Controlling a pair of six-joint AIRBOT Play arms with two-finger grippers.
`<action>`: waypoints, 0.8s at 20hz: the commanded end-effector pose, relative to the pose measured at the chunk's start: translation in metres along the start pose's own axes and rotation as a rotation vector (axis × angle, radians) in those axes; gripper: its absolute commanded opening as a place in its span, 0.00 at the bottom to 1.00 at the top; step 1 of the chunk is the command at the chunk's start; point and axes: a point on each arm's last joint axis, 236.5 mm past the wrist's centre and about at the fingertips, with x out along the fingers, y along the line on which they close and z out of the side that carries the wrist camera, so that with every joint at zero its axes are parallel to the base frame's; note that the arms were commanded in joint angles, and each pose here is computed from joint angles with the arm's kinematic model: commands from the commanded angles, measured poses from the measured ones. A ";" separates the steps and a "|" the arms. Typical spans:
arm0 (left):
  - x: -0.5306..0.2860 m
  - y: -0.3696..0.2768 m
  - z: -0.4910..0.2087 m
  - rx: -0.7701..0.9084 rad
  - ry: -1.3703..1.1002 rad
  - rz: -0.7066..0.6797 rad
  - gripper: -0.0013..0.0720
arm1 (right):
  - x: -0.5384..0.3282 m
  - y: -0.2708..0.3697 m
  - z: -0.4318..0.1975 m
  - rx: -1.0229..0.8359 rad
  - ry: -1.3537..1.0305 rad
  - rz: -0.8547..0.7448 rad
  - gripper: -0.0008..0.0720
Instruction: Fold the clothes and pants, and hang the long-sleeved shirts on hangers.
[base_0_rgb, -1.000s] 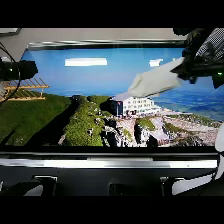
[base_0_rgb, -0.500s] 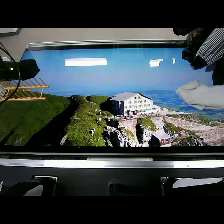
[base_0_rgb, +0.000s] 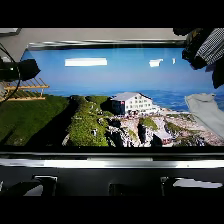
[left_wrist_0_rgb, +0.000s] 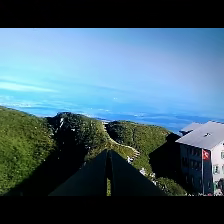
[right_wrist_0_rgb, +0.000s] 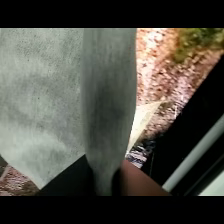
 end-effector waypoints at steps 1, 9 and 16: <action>0.000 0.000 0.000 -0.002 0.001 0.000 0.05 | 0.019 -0.042 -0.033 0.056 0.036 -0.120 0.08; 0.000 0.000 0.000 -0.002 0.001 0.000 0.05 | 0.041 -0.093 -0.094 0.055 0.090 -0.264 0.08; 0.000 0.000 0.000 -0.002 0.000 0.000 0.05 | 0.037 -0.111 -0.094 0.034 0.074 -0.336 0.08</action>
